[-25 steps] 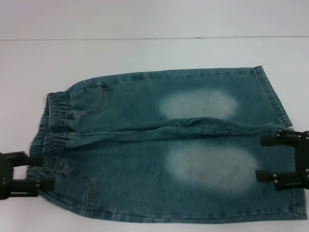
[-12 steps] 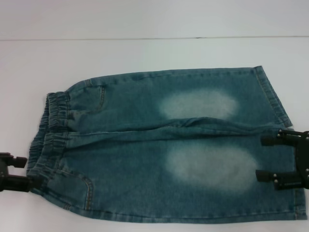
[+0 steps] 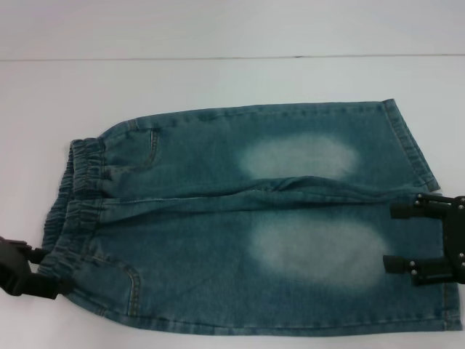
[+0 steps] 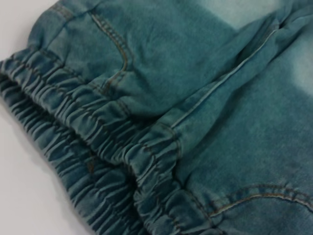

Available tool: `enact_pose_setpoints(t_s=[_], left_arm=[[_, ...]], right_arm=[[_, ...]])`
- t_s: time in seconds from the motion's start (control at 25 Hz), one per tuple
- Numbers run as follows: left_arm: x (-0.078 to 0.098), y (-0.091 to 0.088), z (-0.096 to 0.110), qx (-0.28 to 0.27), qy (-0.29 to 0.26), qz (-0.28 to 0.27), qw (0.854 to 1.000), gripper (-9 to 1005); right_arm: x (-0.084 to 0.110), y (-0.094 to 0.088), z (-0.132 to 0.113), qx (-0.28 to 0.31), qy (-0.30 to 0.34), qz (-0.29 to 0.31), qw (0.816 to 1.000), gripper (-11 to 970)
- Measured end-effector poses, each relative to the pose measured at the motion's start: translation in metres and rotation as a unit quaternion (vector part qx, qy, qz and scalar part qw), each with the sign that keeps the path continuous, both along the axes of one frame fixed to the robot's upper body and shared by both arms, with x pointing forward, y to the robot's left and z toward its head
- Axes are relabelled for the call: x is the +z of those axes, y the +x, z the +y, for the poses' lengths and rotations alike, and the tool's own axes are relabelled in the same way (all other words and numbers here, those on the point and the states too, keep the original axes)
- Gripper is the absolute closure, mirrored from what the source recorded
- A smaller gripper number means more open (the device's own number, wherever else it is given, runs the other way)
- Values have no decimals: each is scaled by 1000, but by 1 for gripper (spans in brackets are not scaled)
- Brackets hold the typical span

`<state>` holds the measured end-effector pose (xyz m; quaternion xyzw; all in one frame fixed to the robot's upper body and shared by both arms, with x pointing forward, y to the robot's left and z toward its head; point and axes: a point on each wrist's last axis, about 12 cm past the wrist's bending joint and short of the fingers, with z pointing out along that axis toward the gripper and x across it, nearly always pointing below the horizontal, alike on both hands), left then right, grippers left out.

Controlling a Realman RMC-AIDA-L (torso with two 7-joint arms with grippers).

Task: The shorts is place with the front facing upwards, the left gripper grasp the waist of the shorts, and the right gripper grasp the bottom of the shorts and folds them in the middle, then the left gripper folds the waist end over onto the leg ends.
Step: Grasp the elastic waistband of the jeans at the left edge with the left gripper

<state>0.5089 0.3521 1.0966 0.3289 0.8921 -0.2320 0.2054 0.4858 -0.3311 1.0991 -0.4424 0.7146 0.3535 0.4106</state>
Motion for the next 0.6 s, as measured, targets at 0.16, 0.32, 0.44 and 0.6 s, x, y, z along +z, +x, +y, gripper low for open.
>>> enact_pose_setpoints(t_s=[0.16,0.32,0.44,0.6], left_arm=[[0,1,-1,3,9,8,1000,155],[0,1,-3,-4,12,16,1000,156],[2,1,-4,-9,11,19,1000,156],[3,1,-7,-19,6,24,1000,223]], right_arm=[[0,1,0,1,0,0,1000,31],[0,1,0,-1,-3,-1,1000,31],[0,1,0,-2,-4,-2,1000,31],[-1,2,0,-3,-5,-3,1000,31]])
